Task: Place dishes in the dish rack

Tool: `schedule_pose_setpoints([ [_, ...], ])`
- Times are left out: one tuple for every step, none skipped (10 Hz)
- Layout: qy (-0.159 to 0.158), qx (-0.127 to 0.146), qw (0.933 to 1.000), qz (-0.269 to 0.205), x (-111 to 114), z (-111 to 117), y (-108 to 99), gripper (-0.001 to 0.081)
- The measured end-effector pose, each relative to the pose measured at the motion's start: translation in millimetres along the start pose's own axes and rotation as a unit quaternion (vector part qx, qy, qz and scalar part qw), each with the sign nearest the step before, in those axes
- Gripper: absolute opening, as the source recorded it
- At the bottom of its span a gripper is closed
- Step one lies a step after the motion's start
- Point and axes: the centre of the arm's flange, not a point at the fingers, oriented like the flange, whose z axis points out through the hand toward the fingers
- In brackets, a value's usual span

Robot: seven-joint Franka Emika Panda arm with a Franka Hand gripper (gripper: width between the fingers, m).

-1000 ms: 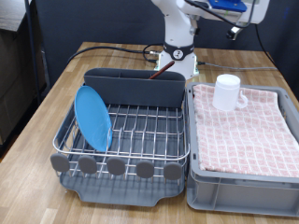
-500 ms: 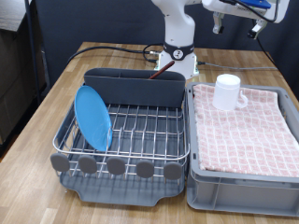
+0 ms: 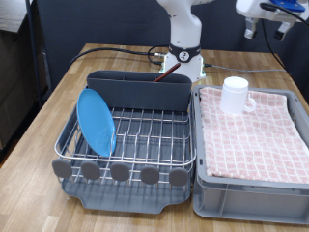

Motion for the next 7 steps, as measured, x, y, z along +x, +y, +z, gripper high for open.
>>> schedule_pose_setpoints([
  [-0.005,0.009,0.9998,-0.017,-5,-2,-10,0.0803],
  [-0.007,0.015,0.9995,-0.027,-9,-5,-18,0.0803],
  [-0.016,0.016,0.9993,-0.029,-13,-6,-23,0.0803],
  [-0.021,0.011,0.9993,-0.029,-16,-7,-25,0.0803],
  [-0.033,0.006,0.999,-0.029,-19,-4,-27,0.0803],
  [-0.041,-0.002,0.9986,-0.032,-22,1,-29,0.0803],
  [-0.05,-0.01,0.998,-0.037,-25,10,-32,0.0803],
])
